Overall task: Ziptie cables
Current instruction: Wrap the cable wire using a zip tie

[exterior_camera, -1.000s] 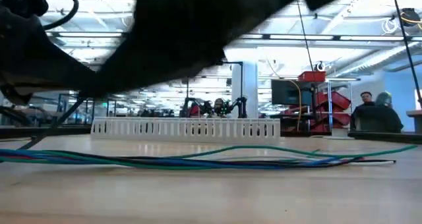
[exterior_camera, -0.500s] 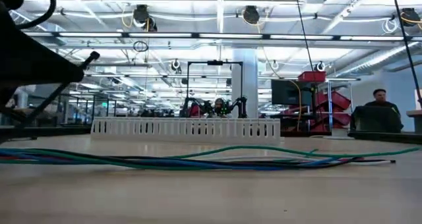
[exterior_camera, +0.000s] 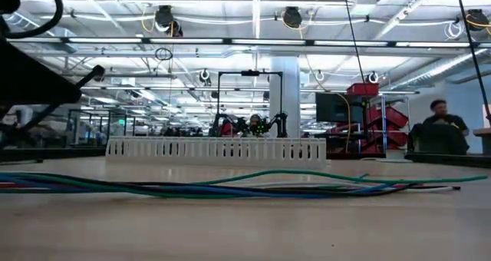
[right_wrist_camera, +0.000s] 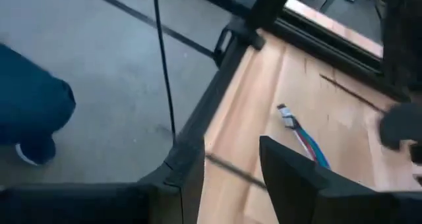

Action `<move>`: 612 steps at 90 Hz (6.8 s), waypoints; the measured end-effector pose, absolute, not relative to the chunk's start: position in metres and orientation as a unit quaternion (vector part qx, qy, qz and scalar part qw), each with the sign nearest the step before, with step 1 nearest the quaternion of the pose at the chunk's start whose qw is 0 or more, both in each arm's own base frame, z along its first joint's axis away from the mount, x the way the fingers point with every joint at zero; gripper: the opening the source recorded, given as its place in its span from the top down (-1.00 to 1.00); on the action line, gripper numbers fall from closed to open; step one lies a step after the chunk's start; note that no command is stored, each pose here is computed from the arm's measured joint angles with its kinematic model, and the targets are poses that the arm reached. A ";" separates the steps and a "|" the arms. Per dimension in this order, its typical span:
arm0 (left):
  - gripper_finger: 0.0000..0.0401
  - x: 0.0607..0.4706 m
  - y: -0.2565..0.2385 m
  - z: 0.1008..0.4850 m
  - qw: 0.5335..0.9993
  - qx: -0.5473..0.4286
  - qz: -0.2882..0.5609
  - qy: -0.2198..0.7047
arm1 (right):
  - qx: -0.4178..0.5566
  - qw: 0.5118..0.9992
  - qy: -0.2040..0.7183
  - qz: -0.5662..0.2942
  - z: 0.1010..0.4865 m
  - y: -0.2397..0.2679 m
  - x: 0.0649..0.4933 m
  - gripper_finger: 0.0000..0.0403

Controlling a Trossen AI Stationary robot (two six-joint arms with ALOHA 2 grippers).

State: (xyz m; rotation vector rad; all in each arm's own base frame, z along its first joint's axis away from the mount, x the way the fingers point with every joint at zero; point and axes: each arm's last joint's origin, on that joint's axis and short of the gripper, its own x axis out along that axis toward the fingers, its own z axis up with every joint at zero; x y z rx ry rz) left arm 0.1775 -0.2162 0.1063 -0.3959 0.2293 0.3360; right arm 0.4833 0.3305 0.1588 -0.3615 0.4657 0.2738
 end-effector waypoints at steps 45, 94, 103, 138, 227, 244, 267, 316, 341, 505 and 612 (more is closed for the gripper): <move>1.00 0.187 -0.205 0.109 0.935 -0.264 0.234 0.036 | -0.271 0.916 0.297 -0.004 0.150 0.319 0.473 0.32; 1.00 0.228 -0.168 0.115 0.896 -0.303 0.323 -0.021 | -0.306 0.810 0.453 -0.211 0.196 0.282 0.395 0.32; 1.00 0.237 -0.164 0.121 0.887 -0.304 0.345 -0.046 | -0.326 0.788 0.463 -0.241 0.194 0.284 0.376 0.32; 1.00 0.300 -0.164 0.130 0.875 -0.289 0.385 -0.054 | -0.215 0.833 0.421 -0.288 0.198 0.280 0.305 0.32; 1.00 0.294 -0.198 0.131 0.904 -0.183 0.385 -0.044 | -0.071 0.910 0.351 -0.208 0.157 0.288 0.232 0.51; 1.00 0.280 -0.223 0.134 0.922 -0.162 0.350 -0.030 | -0.027 0.951 0.294 -0.098 0.184 0.310 0.265 0.51; 1.00 0.260 -0.246 0.134 0.940 -0.141 0.311 -0.013 | 0.016 0.965 0.258 0.040 0.205 0.315 0.306 0.51; 1.00 0.269 -0.235 0.119 0.936 -0.202 0.288 0.026 | -0.095 0.925 0.368 -0.012 0.169 0.280 0.321 0.51; 1.00 0.313 -0.221 0.111 0.906 -0.225 0.357 -0.019 | -0.145 0.909 0.387 -0.045 0.164 0.294 0.288 0.51; 1.00 0.384 -0.254 0.162 0.874 -0.203 0.430 -0.097 | -0.182 0.938 0.288 0.061 0.132 0.296 0.143 0.51; 1.00 0.428 -0.248 0.176 0.927 0.170 0.302 0.141 | -0.134 0.944 0.251 0.168 0.114 0.309 0.171 0.51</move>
